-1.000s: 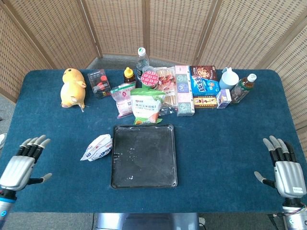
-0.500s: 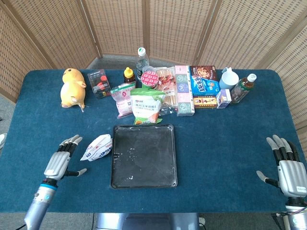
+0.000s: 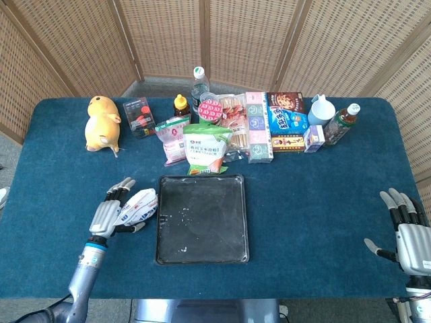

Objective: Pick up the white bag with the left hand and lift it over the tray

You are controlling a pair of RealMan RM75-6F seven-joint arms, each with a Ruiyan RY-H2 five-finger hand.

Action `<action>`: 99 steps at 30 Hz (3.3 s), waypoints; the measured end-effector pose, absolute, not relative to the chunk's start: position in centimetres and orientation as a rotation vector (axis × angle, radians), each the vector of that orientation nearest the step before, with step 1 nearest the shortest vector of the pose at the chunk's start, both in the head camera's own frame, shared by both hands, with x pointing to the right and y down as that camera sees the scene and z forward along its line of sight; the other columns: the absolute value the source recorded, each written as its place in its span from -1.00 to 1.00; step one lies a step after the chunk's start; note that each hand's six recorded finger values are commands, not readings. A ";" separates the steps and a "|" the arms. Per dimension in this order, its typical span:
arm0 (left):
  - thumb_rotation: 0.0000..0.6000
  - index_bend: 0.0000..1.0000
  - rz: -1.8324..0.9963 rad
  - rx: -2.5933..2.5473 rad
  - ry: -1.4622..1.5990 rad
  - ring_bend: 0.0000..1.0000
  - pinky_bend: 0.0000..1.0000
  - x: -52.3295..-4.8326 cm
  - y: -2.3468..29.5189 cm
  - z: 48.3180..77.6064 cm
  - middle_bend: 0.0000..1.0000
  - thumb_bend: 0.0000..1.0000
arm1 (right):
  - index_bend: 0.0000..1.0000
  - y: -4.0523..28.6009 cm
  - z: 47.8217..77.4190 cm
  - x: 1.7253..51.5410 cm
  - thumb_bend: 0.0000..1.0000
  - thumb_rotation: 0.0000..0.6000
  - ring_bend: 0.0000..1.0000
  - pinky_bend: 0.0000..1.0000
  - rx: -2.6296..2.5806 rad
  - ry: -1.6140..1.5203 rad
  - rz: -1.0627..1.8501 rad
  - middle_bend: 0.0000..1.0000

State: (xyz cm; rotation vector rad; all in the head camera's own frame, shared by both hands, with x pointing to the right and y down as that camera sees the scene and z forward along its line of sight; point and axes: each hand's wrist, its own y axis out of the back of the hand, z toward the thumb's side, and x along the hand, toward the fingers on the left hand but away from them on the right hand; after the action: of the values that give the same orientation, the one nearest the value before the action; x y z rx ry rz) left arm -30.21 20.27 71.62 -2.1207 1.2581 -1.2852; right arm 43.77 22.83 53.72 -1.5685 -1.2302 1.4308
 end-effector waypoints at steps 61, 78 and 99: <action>1.00 0.64 -0.362 -0.828 -0.221 0.30 0.34 -16.4 14.8 59.0 0.46 -0.38 | -1.00 22.8 53.1 44.0 -1.00 1.00 -0.98 -0.97 -1.589 -1.262 1.417 -1.00; 1.00 0.79 -0.363 -0.650 -0.294 0.30 0.34 -17.2 14.6 59.3 0.46 -0.04 | -1.00 23.0 53.1 43.8 -1.00 0.99 -0.98 -0.97 -1.593 -1.250 1.417 -1.00; 1.00 0.79 -0.500 -0.540 -0.311 0.49 0.50 -18.9 14.4 60.1 0.72 0.16 | -1.00 23.0 53.3 43.9 -1.00 1.00 -0.98 -0.97 -1.591 -1.250 1.424 -1.00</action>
State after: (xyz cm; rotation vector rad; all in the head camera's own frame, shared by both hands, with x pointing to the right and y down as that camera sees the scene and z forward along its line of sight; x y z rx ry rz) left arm -18.86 14.45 60.13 -0.5396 -0.3110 -0.5000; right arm 43.89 22.99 53.26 -1.5914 -1.2497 1.4238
